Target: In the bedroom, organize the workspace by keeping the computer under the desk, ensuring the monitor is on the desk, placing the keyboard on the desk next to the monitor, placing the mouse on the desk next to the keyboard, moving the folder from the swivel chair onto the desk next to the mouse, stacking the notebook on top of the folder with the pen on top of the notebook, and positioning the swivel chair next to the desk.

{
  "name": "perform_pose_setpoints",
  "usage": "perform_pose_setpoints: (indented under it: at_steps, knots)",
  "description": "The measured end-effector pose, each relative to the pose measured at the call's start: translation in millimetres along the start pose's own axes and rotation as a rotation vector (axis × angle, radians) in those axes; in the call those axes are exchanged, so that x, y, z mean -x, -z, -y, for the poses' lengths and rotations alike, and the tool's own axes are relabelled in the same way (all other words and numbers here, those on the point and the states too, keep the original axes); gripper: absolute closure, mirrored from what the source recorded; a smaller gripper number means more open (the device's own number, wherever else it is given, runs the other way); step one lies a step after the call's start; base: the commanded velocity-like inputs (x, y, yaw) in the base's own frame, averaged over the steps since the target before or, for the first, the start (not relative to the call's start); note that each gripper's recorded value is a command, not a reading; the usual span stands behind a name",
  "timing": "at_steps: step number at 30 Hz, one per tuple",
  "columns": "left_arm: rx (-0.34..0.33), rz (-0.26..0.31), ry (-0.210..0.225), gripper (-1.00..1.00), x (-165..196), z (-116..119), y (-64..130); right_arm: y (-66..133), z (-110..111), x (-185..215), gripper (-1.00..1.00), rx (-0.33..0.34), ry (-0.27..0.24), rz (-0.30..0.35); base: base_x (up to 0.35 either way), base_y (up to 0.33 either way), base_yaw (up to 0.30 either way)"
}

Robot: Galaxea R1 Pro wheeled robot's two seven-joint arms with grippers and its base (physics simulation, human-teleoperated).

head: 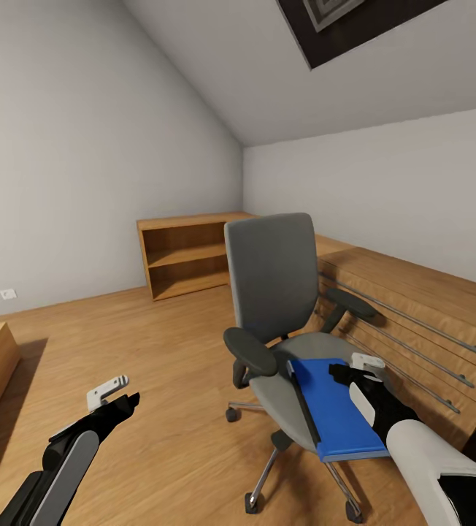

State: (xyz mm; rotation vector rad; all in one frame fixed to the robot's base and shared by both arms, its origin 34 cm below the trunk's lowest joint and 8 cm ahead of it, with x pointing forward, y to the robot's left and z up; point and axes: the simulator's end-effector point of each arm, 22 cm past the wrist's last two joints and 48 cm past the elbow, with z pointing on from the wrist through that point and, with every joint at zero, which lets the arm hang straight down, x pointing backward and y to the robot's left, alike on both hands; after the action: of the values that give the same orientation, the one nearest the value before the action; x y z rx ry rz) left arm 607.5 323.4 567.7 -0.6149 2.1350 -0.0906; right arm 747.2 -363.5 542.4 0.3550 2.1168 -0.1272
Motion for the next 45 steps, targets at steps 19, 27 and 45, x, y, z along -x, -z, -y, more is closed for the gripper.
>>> perform_pose_setpoints:
  at_steps: [19,27,45]
  knots:
    - [0.004,-0.007,0.000,-1.00,24,10,11.5,10.0,-2,24,-1.00,-0.003,-0.001,-0.009,0.000,0.000,0.000]
    - [0.005,-0.009,0.000,-1.00,37,16,18.7,16.4,-4,42,-1.00,-0.002,-0.003,-0.005,0.000,0.000,0.000]
    - [0.025,-0.031,-0.003,-1.00,53,19,27.0,62.7,12,133,-1.00,0.018,0.013,0.145,0.000,0.000,0.000]
